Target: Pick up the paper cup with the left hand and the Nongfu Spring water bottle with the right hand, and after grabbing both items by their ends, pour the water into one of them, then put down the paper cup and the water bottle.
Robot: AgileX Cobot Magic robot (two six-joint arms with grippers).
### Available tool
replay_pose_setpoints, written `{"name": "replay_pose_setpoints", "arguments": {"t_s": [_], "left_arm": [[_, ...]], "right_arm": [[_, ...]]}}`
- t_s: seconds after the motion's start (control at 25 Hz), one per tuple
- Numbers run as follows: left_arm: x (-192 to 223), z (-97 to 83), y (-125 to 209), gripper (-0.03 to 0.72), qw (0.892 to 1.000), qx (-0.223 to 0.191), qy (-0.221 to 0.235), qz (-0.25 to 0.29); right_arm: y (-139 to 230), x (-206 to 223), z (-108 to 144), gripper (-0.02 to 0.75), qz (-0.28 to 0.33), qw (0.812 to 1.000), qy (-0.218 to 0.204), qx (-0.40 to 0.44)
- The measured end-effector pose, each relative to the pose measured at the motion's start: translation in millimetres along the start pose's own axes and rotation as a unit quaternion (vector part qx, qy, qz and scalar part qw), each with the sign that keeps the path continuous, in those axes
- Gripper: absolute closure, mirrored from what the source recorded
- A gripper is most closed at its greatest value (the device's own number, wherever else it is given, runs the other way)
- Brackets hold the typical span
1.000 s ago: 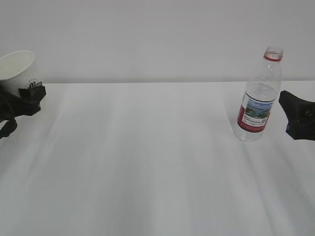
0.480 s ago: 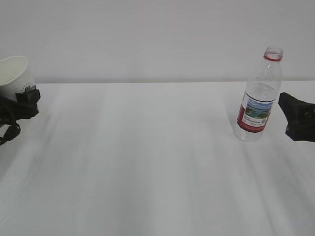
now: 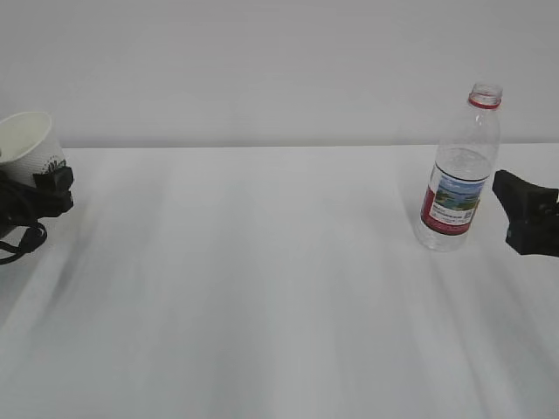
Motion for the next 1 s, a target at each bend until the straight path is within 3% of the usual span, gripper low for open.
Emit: {"name": "replay_pose_setpoints", "arguments": {"t_s": [1.0], "left_arm": [[15.7, 9.0, 29.7, 0.202, 1.0, -0.007, -0.014, 0.021]], "right_arm": [[1.5, 0.0, 0.4, 0.145, 0.007, 1.0, -0.002, 0.0]]}}
Point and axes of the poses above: a point on each arm's last joint axis where the gripper is mounted, x pointing out along that axis toward the gripper, z along the wrist's bending axis when the last joint is at zero, y = z × x, the point moved 2 cm from there along x, pointing out along that axis toward the gripper, and after that the axes turned 6 degrees about -x, right-handed, at the moved point
